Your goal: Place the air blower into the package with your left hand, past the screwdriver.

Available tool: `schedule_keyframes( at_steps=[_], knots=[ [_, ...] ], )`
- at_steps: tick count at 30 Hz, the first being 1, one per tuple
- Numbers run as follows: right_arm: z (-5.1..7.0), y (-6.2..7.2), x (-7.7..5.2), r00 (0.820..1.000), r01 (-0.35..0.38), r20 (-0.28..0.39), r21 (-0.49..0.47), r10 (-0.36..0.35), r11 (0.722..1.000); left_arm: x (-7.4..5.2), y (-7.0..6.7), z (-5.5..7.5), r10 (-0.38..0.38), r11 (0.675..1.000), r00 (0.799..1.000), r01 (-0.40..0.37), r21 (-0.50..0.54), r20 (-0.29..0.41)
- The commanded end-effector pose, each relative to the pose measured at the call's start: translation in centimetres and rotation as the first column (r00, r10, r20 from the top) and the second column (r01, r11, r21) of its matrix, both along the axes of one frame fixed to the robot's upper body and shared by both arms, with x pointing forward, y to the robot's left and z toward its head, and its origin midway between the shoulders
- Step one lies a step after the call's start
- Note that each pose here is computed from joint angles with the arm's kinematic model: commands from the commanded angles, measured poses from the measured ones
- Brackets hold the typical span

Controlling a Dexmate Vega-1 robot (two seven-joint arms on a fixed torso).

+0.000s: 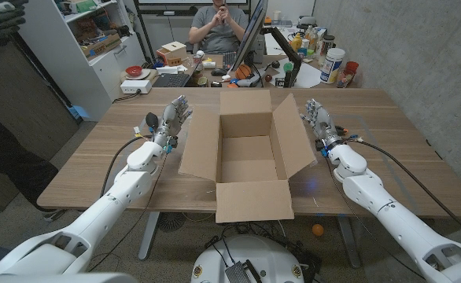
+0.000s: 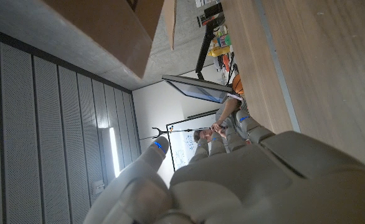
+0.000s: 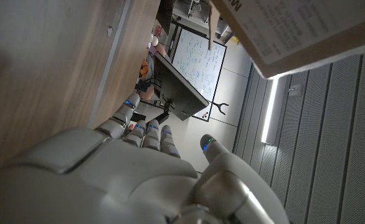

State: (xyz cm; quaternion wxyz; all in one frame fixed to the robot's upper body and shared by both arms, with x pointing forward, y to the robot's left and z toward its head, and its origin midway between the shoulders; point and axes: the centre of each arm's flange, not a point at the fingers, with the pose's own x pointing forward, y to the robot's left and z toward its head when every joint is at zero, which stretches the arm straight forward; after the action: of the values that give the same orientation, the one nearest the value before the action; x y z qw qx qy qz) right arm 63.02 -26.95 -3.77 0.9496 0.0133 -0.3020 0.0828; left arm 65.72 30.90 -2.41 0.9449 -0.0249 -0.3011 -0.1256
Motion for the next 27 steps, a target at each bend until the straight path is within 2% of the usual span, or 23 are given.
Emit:
schedule_keyframes(
  at_steps=[1,7,18,27],
  knots=[
    [-0.8,2.3,-3.9,0.998,0.057,0.019,0.015,-0.057,0.998,0.2,1.9,-0.1,-0.072,0.997,0.997,0.071,0.02,0.016],
    [-1.3,2.0,-3.7,0.999,0.053,0.003,0.018,-0.053,0.998,-0.1,2.1,-0.5,-0.058,0.998,0.998,0.058,0.025,0.007],
    [-0.8,0.9,-2.5,1.0,0.018,-0.003,-0.015,-0.018,1.0,-0.8,1.4,0.3,-0.026,0.999,0.999,0.026,0.029,0.019],
    [-0.5,-0.3,-1.8,1.0,0.0,-0.002,-0.017,0.0,1.0,-1.7,0.8,1.0,-0.002,0.997,0.999,0.0,0.073,0.035]
  ],
)
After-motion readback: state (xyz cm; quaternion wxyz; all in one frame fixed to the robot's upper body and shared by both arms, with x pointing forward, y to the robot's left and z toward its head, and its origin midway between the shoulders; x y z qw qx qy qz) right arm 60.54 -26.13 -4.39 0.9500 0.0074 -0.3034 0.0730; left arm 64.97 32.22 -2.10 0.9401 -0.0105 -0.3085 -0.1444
